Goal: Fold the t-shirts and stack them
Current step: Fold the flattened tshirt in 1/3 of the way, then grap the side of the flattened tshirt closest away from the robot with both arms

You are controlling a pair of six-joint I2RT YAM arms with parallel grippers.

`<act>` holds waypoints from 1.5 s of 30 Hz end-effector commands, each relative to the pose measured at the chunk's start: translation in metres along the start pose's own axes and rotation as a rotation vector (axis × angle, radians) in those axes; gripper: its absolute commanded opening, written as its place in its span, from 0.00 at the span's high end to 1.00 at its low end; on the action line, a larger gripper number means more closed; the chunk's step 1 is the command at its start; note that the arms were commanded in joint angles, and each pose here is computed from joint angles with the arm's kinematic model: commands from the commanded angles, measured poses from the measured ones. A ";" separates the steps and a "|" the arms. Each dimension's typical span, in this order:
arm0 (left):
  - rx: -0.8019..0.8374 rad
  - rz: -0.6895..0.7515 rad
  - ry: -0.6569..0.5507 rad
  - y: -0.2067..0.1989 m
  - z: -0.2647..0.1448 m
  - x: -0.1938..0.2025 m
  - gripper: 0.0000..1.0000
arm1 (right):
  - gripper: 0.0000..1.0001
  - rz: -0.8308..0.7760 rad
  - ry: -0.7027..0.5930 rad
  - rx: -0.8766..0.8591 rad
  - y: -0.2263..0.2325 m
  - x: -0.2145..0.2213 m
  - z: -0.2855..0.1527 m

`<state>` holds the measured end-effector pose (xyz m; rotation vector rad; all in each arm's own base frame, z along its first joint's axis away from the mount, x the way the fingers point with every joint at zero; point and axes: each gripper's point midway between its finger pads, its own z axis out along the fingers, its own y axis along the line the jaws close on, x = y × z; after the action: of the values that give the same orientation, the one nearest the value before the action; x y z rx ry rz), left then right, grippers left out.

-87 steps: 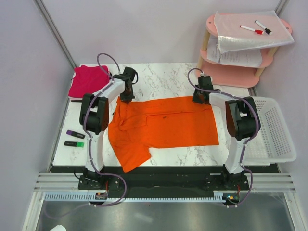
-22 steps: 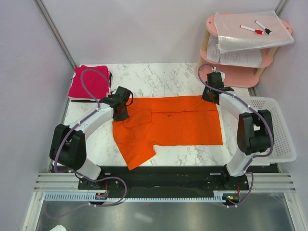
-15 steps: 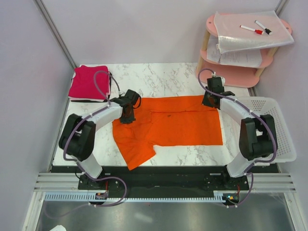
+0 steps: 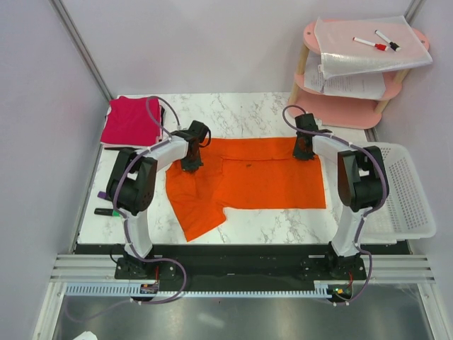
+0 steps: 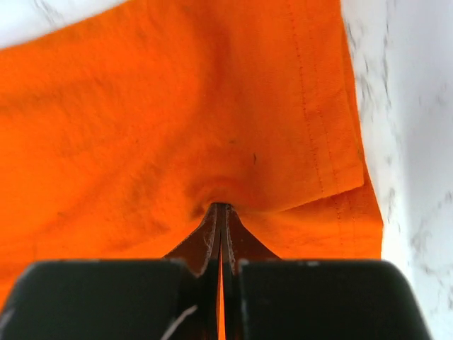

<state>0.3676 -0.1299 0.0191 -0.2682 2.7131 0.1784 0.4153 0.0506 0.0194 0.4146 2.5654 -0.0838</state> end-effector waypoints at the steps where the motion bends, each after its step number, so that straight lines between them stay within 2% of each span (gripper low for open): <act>1: -0.033 -0.064 0.015 0.015 0.018 -0.017 0.98 | 1.00 -0.013 0.045 0.050 0.003 0.002 0.031; 7: -0.034 -0.101 -0.007 0.029 0.021 -0.045 0.98 | 1.00 -0.018 0.029 0.045 0.018 -0.019 0.053; 11: 0.010 -0.092 -0.087 0.027 -0.003 -0.074 0.98 | 1.00 -0.027 -0.020 -0.019 0.032 -0.041 0.043; 13: 0.033 -0.097 -0.138 0.028 -0.023 -0.084 0.98 | 1.00 -0.004 -0.105 -0.075 0.039 -0.065 0.014; 14: 0.072 -0.119 -0.204 0.028 -0.047 -0.097 0.98 | 1.00 0.001 -0.117 -0.089 0.038 -0.064 0.004; 15: 0.089 -0.119 -0.219 0.030 -0.055 -0.095 0.98 | 1.00 0.023 -0.183 -0.126 0.040 -0.081 -0.025; 17: 0.175 -0.141 -0.294 0.029 -0.093 -0.102 0.98 | 0.98 0.038 -0.212 -0.161 0.039 -0.082 -0.046; 18: 0.195 -0.142 -0.291 0.028 -0.095 -0.093 0.97 | 0.97 0.053 -0.260 -0.187 0.037 -0.091 -0.072; 22: 0.286 -0.176 -0.295 0.030 -0.120 -0.061 0.89 | 0.88 0.083 -0.267 -0.208 0.022 -0.071 -0.107; 23: 0.307 -0.174 -0.288 0.027 -0.122 -0.050 0.86 | 0.76 0.092 -0.236 -0.202 0.016 -0.055 -0.107; 25: 0.336 -0.185 -0.275 0.031 -0.128 -0.023 0.73 | 0.60 0.105 -0.234 -0.208 0.007 -0.043 -0.123; 26: 0.347 -0.190 -0.274 0.032 -0.130 -0.013 0.63 | 0.55 0.119 -0.198 -0.198 0.001 -0.025 -0.120; 27: 0.355 -0.218 -0.262 0.037 -0.130 0.003 0.48 | 0.47 0.132 -0.203 -0.226 -0.001 -0.020 -0.131; 28: 0.372 -0.230 -0.250 0.038 -0.132 0.012 0.44 | 0.40 0.137 -0.176 -0.224 -0.005 -0.009 -0.131; 30: 0.386 -0.261 -0.202 0.040 -0.125 0.037 0.34 | 0.32 0.149 -0.135 -0.222 -0.012 0.015 -0.132; 32: 0.412 -0.285 -0.195 0.042 -0.131 0.050 0.32 | 0.25 0.153 -0.067 -0.188 -0.022 0.042 -0.127; 38: 0.372 -0.317 -0.112 0.049 -0.118 0.088 0.29 | 0.22 0.204 0.072 -0.125 -0.043 0.101 -0.115; 45: 0.291 -0.296 -0.031 0.060 -0.096 0.126 0.19 | 0.21 0.240 0.021 0.016 -0.071 0.107 -0.106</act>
<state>0.2210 -0.1115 0.0753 -0.4922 2.5490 -0.3243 0.2477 0.0454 0.0466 0.6465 2.6078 0.0894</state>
